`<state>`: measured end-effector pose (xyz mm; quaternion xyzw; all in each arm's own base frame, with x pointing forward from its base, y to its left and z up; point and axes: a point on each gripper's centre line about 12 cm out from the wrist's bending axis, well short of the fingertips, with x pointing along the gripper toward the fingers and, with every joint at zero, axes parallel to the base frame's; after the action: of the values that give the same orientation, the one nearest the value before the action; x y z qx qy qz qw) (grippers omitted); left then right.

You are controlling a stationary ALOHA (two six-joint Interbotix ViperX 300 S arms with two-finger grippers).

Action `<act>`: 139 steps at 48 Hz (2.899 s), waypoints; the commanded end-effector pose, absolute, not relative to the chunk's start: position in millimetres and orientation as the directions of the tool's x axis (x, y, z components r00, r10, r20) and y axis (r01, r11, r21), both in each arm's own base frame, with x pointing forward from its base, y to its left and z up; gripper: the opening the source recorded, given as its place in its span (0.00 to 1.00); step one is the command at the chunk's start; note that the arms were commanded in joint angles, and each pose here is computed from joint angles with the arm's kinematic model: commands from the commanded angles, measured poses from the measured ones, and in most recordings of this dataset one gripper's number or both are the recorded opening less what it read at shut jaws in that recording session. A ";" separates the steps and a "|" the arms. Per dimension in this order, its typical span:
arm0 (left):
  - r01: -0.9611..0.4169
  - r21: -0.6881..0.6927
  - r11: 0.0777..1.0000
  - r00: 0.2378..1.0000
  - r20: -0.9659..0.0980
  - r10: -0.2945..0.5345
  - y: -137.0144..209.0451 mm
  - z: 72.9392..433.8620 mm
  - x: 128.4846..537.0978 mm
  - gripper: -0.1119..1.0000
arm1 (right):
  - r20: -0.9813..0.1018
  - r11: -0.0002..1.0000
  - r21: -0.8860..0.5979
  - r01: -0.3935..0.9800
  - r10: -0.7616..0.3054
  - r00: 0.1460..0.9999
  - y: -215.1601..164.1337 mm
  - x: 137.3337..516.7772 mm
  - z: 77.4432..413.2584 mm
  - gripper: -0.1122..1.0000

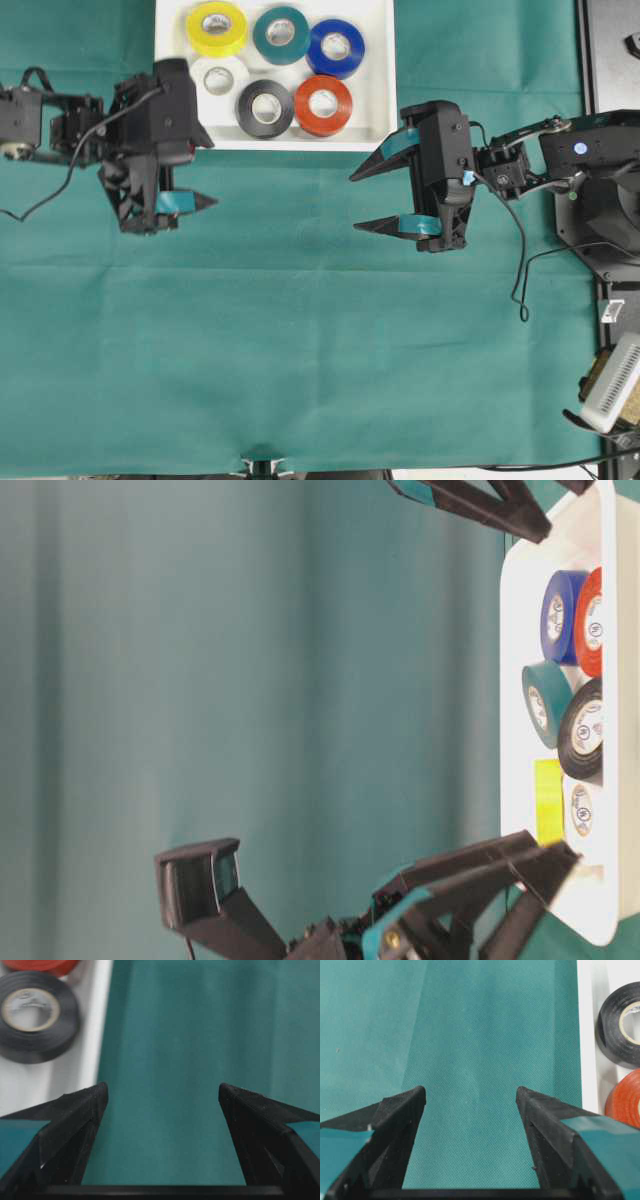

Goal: Put the tape alternately from left to right into the white case.

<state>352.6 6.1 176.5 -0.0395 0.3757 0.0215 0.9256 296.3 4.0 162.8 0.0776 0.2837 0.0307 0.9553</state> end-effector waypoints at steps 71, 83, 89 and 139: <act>-0.023 -0.061 0.998 0.841 -0.540 -0.013 -4.7 208.9 304.4 0.61 | -0.434 0.988 0.152 -0.027 0.091 0.896 4.3 275.2 198.0 0.71; -0.018 -0.060 0.998 0.880 -0.475 -0.013 -4.3 217.2 285.4 0.61 | -0.398 0.988 0.149 -0.033 0.090 0.913 4.8 259.6 205.0 0.71; -0.017 -0.063 0.998 0.895 -0.447 -0.013 -4.1 218.8 275.2 0.61 | -0.376 0.988 0.148 -0.036 0.090 0.922 5.1 252.8 209.5 0.71; -0.020 -0.068 0.997 0.956 -0.295 -0.001 -0.4 223.4 205.7 0.61 | -0.216 0.989 0.133 -0.058 0.086 0.973 6.9 197.6 223.9 0.71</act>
<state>207.4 -1.1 219.4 -0.0342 0.1611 0.0034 0.9863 196.5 6.5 219.3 0.0626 0.1186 0.0347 0.9904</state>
